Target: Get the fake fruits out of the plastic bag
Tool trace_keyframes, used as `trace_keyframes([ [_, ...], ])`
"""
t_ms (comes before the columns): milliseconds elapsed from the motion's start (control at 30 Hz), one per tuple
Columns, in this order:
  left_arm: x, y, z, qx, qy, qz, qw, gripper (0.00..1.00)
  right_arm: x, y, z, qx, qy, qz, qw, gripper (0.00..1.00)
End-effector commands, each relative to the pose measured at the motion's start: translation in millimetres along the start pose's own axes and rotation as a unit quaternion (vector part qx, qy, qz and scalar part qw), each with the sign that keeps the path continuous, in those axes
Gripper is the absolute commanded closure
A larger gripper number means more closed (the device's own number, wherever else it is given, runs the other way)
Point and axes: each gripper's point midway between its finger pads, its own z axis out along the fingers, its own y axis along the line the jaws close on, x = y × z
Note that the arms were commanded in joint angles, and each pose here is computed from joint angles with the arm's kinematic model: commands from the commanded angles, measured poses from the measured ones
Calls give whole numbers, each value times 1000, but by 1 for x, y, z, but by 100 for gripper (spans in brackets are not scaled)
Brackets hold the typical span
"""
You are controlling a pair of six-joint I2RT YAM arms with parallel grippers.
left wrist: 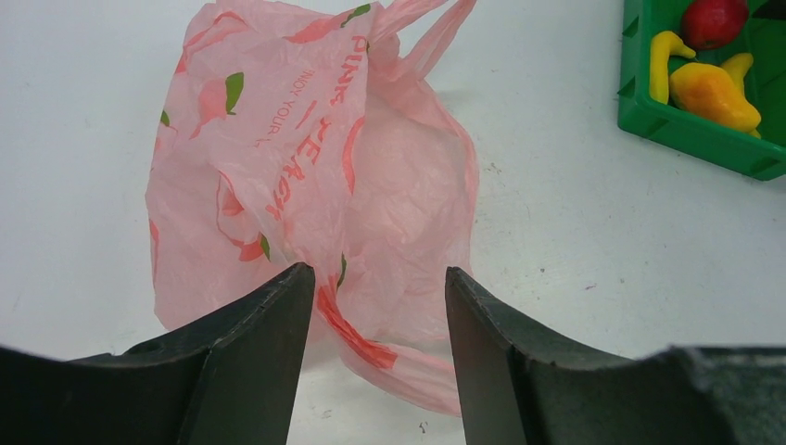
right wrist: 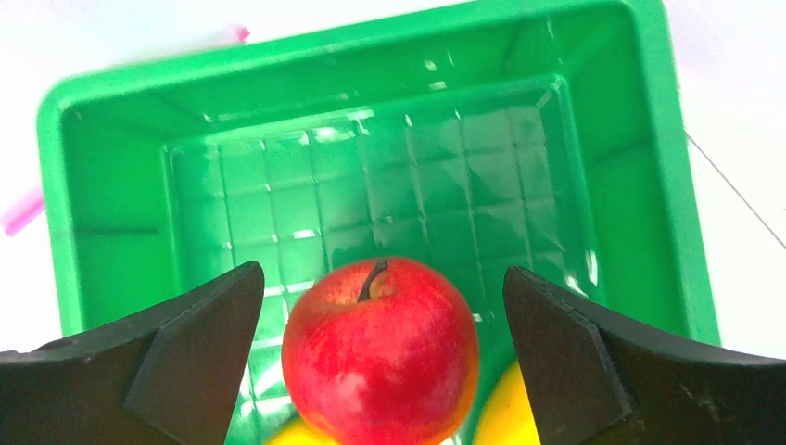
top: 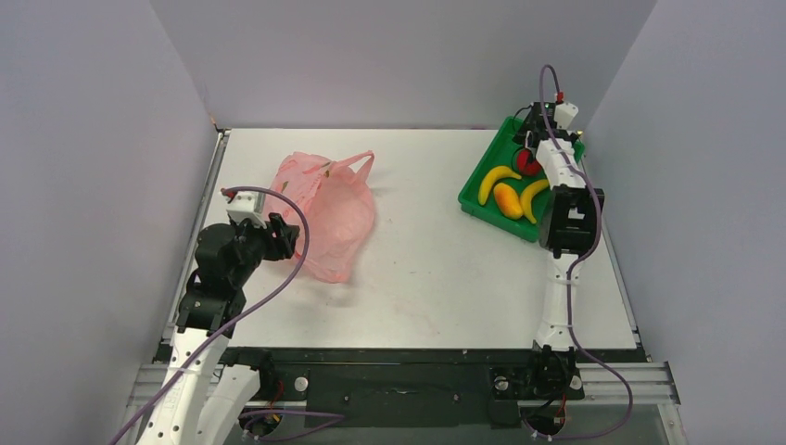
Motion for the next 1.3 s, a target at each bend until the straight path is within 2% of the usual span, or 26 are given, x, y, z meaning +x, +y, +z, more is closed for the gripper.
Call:
trace_keyframes([
  [0,-21,-10,-2,24,-44,11,999,48,-50,-4,-71,2,-48,6,999,3],
  [33,-21,-11,-2,29,-44,11,999,48,-68,-3,-93,-8,-69,18,997,3],
  [67,-22,-12,-2,31,-46,10,998,48,-50,-7,-96,-2,-56,8,998,3],
  [100,-22,-13,-2,35,-45,10,998,48,-67,-6,-119,-14,-76,20,997,3],
  [133,-22,-14,-2,36,-46,10,998,48,-48,-12,-121,-6,-61,9,998,3],
  [167,-23,-15,-3,40,-47,10,998,48,-60,-10,-145,-17,-78,18,997,3],
  [200,-24,-16,-3,41,-49,11,998,48,-41,-11,-152,-12,-67,4,998,3],
  [300,-26,-17,-6,43,-58,10,997,48,-26,-25,-195,-10,-74,3,997,3],
  [500,-45,-32,-14,73,-81,-13,994,47,9,-11,-285,-104,-77,-20,991,3],
  [533,-48,-37,-18,82,-83,-21,993,47,2,-14,-305,-124,-89,-11,988,2],
  [567,-56,-41,-23,88,-90,-24,992,47,16,-11,-313,-144,-76,-20,987,2],
  [700,-82,-62,-46,127,-101,-42,986,42,13,-22,-375,-218,-103,-11,971,2],
  [833,-114,-82,-75,159,-99,-50,981,42,-7,-55,-432,-260,-149,4,954,2],
  [1000,-164,-94,-121,164,-162,-51,972,40,-25,-99,-506,-333,-209,52,918,2],
  [1133,-194,-100,-153,168,-213,-51,961,39,-38,-142,-542,-342,-270,104,894,2],
  [1267,-211,-102,-172,165,-248,-51,953,38,-47,-176,-559,-326,-309,146,881,2],
])
